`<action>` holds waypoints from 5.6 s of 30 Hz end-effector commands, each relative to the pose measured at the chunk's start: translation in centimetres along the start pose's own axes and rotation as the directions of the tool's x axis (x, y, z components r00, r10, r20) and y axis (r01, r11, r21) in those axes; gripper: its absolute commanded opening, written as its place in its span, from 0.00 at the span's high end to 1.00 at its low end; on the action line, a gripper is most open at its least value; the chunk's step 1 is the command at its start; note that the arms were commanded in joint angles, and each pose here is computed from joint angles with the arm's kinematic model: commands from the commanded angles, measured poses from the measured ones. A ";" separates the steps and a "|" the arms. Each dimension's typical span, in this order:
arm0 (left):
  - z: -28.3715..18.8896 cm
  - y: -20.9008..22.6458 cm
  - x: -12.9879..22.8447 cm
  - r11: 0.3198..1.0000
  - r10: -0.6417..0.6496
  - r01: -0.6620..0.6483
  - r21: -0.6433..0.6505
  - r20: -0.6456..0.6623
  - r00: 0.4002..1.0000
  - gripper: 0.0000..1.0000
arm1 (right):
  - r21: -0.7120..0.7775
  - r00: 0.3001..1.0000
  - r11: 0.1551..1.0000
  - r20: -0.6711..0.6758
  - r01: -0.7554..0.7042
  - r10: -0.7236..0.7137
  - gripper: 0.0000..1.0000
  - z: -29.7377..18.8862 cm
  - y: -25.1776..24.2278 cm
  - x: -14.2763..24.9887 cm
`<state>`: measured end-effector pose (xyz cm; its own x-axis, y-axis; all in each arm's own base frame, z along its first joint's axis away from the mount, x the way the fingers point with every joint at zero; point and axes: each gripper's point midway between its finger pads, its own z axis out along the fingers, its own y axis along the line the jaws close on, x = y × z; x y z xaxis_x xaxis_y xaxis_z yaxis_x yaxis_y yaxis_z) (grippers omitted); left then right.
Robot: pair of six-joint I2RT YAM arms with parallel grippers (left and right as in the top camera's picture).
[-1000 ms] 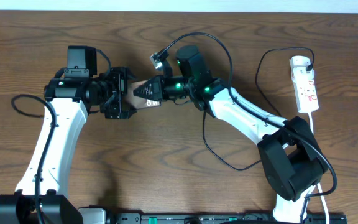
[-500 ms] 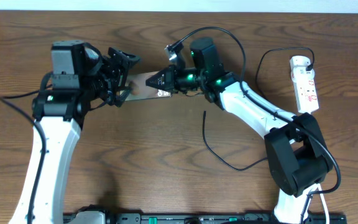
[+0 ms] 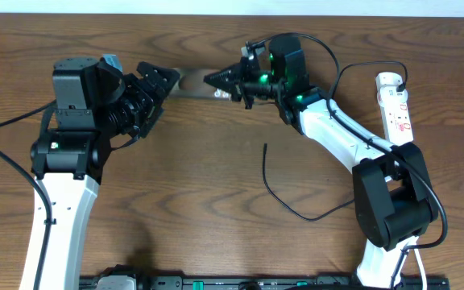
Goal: Plug charger to phone and switch on socket
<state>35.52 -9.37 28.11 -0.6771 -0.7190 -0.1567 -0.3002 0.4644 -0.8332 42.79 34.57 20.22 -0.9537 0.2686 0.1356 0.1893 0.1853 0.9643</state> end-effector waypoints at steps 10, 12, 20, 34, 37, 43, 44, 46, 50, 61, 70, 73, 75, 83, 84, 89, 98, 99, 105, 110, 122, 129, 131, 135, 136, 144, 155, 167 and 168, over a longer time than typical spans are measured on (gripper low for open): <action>-0.2 -2.3 -2.9 0.994 -0.079 0.070 0.078 0.121 0.990 0.09 | -0.134 0.954 0.945 -0.023 -0.298 0.298 0.99 0.8 4.4 0.7; 0.2 -2.2 -3.2 0.993 -0.102 0.093 0.079 0.121 0.987 0.09 | -0.172 0.955 0.940 -0.021 -0.295 0.296 0.99 0.9 5.5 0.8; 1.9 -1.4 -4.1 0.987 -0.155 0.148 0.068 0.115 0.981 0.09 | -0.245 0.957 0.927 -0.027 -0.285 0.287 0.99 1.1 7.5 1.2; 4.1 -1.7 -6.5 0.972 -0.224 0.207 0.114 0.159 0.961 0.09 | -0.294 0.968 0.922 -0.062 -0.251 0.244 0.99 1.3 9.1 2.5; 4.1 -1.4 -6.9 0.969 -0.240 0.223 0.111 0.181 0.954 0.09 | -0.292 0.968 0.923 -0.066 -0.251 0.243 0.99 1.4 9.1 2.7; 4.0 -1.3 -7.1 0.951 -0.303 0.285 0.118 0.190 0.934 0.09 | -0.294 0.969 0.923 -0.076 -0.248 0.236 0.99 2.1 9.3 3.6; 4.0 -1.2 -7.2 0.948 -0.312 0.294 0.119 0.194 0.930 0.09 | -0.295 0.969 0.923 -0.075 -0.248 0.236 0.99 2.2 9.3 3.7; 4.0 -1.2 -7.3 0.945 -0.324 0.305 0.120 0.200 0.925 0.09 | -0.294 0.969 0.923 -0.079 -0.249 0.236 0.99 2.4 9.3 4.1; 4.0 -1.1 -7.4 0.941 -0.334 0.315 0.121 0.204 0.920 0.14 | -0.293 0.968 0.923 -0.083 -0.250 0.236 0.99 3.0 9.4 4.7; 3.9 -0.9 -7.8 0.942 -0.334 0.315 0.117 0.229 0.914 0.47 | -0.296 0.969 0.923 -0.098 -0.244 0.225 0.99 3.2 9.6 5.4; 3.9 -0.8 -7.9 0.942 -0.335 0.316 0.115 0.235 0.912 0.66 | -0.298 0.970 0.924 -0.107 -0.240 0.217 0.99 3.3 9.7 5.7; 3.9 -0.8 -7.9 0.942 -0.335 0.316 0.114 0.236 0.912 0.71 | -0.305 0.972 0.923 -0.111 -0.233 0.209 0.99 3.3 9.9 5.9; 3.9 -0.8 -7.9 0.942 -0.335 0.316 0.114 0.235 0.912 0.73 | -0.307 0.972 0.923 -0.113 -0.231 0.206 0.99 3.3 10.0 6.0; 3.9 -0.8 -7.9 0.942 -0.335 0.316 0.114 0.235 0.912 0.76 | -0.304 0.972 0.924 -0.119 -0.232 0.205 0.99 3.6 10.0 6.4; 3.9 -0.8 -7.9 0.942 -0.335 0.316 0.114 0.235 0.912 0.76 | -0.304 0.971 0.924 -0.120 -0.232 0.204 0.99 3.6 10.0 6.4; 3.9 -0.8 -7.9 0.942 -0.335 0.316 0.114 0.235 0.912 0.79 | -0.300 0.971 0.925 -0.130 -0.233 0.202 0.99 3.9 10.0 7.0; 3.9 -0.8 -7.9 0.942 -0.335 0.316 0.115 0.235 0.912 0.92 | -0.296 0.970 0.926 -0.139 -0.234 0.201 0.99 4.2 10.0 7.5; 3.9 -0.8 -7.9 0.942 -0.335 0.316 0.114 0.235 0.912 0.92 | -0.296 0.970 0.926 -0.140 -0.234 0.201 0.99 4.2 10.0 7.6; 3.9 -0.8 -7.9 0.942 -0.335 0.316 0.114 0.235 0.912 0.93 | -0.297 0.969 0.925 -0.139 -0.238 0.205 0.99 4.2 10.0 7.5; 3.9 -0.8 -7.9 0.942 -0.335 0.316 0.114 0.235 0.912 0.93 | -0.297 0.969 0.925 -0.139 -0.238 0.205 0.99 4.2 10.0 7.5; 3.9 -0.8 -7.9 0.942 -0.335 0.316 0.115 0.235 0.912 0.93 | -0.296 0.965 0.920 -0.140 -0.256 0.223 0.66 4.2 10.0 7.4; 3.9 -0.7 -8.1 0.943 -0.333 0.314 0.113 0.247 0.910 0.93 | -0.296 0.965 0.920 -0.140 -0.255 0.223 0.13 4.2 10.0 7.4; 3.8 -0.6 -8.2 0.944 -0.331 0.312 0.111 0.256 0.908 0.93 | -0.297 0.965 0.920 -0.139 -0.255 0.223 0.01 4.1 10.0 7.3; 3.6 -0.6 -8.8 0.946 -0.324 0.304 0.115 0.273 0.906 0.93 | -0.303 0.972 0.926 -0.125 -0.226 0.197 0.01 4.0 10.0 7.0; 3.5 -0.4 -9.0 0.946 -0.325 0.304 0.115 0.279 0.904 0.93 | -0.304 0.975 0.928 -0.120 -0.216 0.187 0.01 3.9 10.0 7.0; 1.1 1.2 -12.5 0.967 -0.254 0.231 0.108 0.340 0.906 0.92 | -0.320 0.999 0.947 -0.052 -0.019 0.002 0.01 2.9 9.9 5.7; -4.4 -0.4 -14.2 0.950 -0.038 -0.022 0.313 0.186 0.982 0.93 | -0.279 0.921 0.886 -0.014 0.371 -0.390 0.01 1.5 8.1 4.9; -5.3 -1.8 -11.5 0.869 0.120 -0.084 0.487 -0.045 0.992 0.92 | 0.112 0.831 0.823 -0.069 0.557 -0.552 0.01 -0.3 4.6 1.0; -5.1 -1.7 -11.3 0.862 0.137 -0.084 0.501 -0.070 0.988 0.93 | 0.178 0.826 0.808 -0.070 0.562 -0.559 0.01 -0.8 4.3 0.6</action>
<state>41.39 2.02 33.47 -0.6657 -0.7140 -0.2169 0.0622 0.2365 -0.9696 41.18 35.89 22.02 -0.9850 0.0979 -0.1418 -0.0948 0.3796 0.9203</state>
